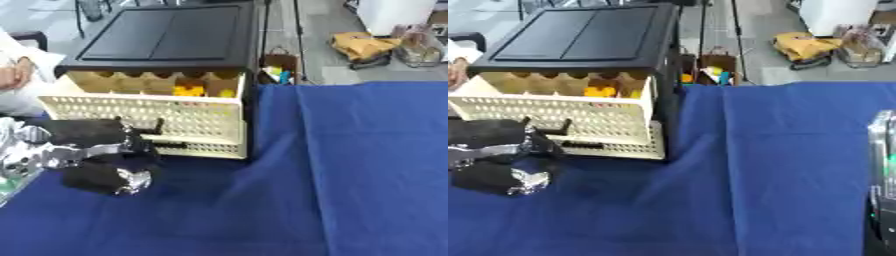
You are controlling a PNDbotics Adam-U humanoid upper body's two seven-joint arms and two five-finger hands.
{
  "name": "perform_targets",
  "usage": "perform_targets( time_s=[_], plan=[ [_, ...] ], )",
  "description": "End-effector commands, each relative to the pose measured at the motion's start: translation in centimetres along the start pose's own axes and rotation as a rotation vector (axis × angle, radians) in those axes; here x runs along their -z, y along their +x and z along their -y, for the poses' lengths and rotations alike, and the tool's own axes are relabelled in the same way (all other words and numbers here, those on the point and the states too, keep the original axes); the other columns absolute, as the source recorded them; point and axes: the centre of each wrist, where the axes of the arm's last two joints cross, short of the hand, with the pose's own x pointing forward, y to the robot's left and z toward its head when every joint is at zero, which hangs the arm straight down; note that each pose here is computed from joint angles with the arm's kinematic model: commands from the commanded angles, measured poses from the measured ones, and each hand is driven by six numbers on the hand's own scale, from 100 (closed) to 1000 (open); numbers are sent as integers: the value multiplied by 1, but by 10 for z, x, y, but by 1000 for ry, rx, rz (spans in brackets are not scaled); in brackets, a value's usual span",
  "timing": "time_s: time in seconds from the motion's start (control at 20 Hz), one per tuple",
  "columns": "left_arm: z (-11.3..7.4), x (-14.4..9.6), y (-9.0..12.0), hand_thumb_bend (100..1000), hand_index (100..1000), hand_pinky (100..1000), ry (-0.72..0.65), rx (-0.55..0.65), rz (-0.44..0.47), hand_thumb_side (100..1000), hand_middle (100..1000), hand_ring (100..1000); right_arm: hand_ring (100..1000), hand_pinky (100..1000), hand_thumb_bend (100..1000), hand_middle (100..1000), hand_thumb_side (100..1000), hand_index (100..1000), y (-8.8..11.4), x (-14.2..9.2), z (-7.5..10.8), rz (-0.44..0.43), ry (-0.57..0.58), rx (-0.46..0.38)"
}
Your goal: Pick up objects from table and place into drawer.
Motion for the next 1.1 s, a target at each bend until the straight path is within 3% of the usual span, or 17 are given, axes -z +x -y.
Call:
perform_targets(
  time_s=[0.05, 1.1],
  plan=[
    [-11, -7, -2, 100, 850, 100, 36, 26, -32, 1000, 551, 171, 740, 648, 100, 525, 872, 617, 6, 5, -1, 21, -15, 10],
    [-19, -6, 3, 100, 845, 100, 68, -32, -83, 1000, 559, 165, 742, 651, 100, 522, 853, 613, 6, 5, -1, 15, -22, 3]
  ],
)
